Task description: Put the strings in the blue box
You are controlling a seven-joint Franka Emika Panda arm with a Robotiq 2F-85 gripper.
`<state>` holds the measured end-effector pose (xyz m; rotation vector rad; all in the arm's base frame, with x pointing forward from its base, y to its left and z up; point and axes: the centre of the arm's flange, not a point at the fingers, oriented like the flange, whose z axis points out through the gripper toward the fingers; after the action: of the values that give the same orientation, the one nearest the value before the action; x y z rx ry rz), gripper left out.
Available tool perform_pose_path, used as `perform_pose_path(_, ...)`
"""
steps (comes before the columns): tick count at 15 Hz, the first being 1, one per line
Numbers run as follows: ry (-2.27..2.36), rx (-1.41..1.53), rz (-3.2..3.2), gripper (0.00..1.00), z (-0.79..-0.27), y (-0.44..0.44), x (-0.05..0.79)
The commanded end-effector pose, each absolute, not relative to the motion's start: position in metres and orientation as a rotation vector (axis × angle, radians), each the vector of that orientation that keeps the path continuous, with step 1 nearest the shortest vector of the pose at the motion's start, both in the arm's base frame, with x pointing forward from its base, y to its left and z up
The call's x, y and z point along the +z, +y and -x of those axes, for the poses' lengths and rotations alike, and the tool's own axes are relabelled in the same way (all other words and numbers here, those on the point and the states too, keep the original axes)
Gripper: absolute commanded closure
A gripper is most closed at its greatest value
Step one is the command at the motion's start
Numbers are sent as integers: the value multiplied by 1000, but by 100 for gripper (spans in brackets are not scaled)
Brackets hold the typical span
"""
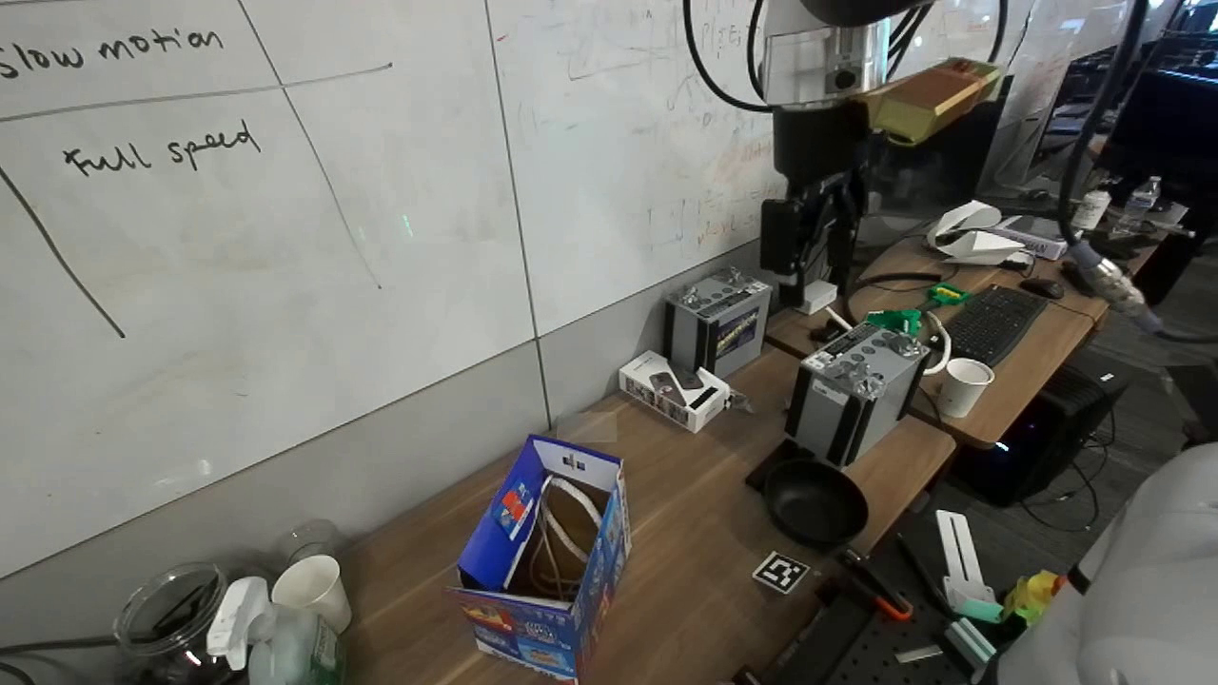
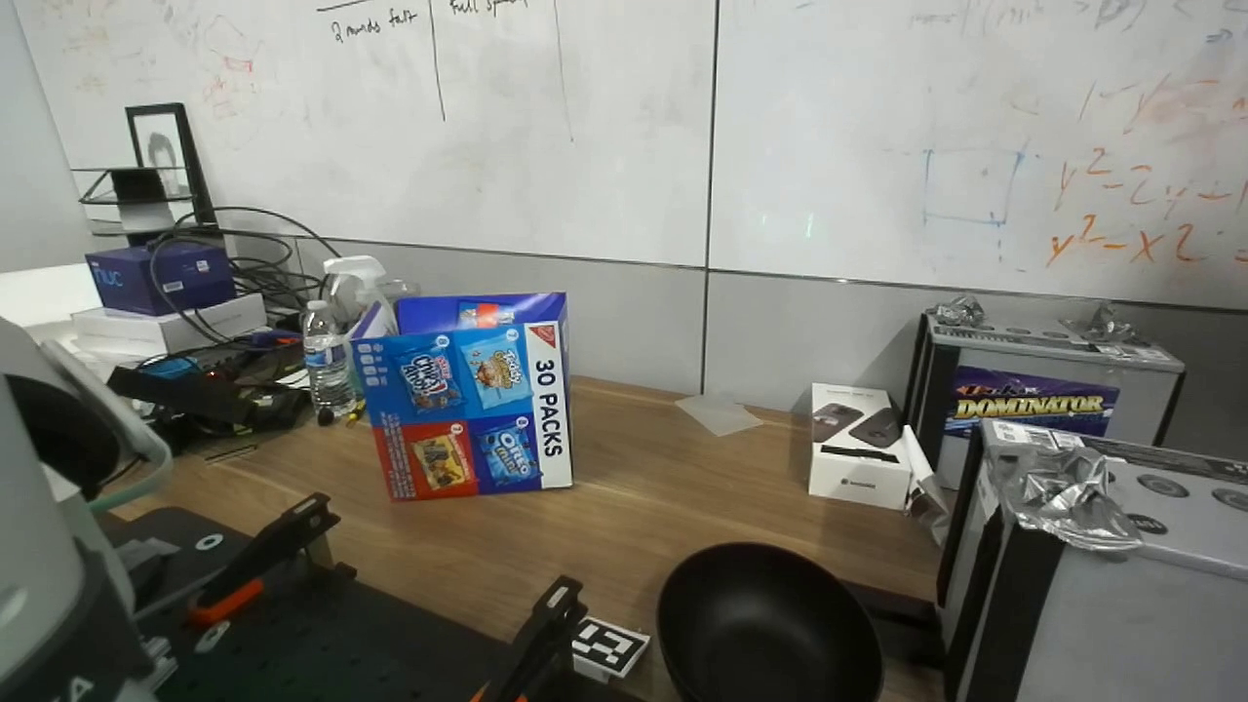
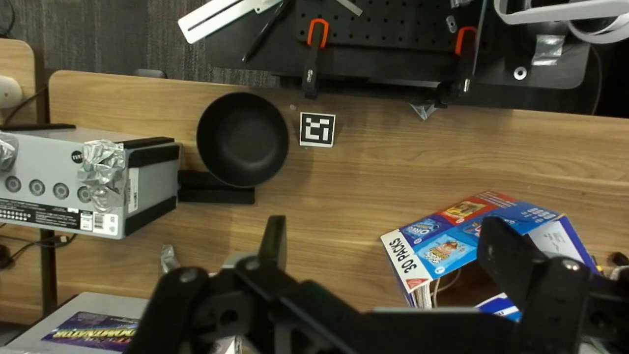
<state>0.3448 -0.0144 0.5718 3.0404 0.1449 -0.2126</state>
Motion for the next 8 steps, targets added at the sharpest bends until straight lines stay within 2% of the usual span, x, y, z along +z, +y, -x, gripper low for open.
perform_pose_path(1,83,-181,-3041,0,-317,-18,560)
perform_pose_path(8,49,-234,-3046,0,-316,-20,552)
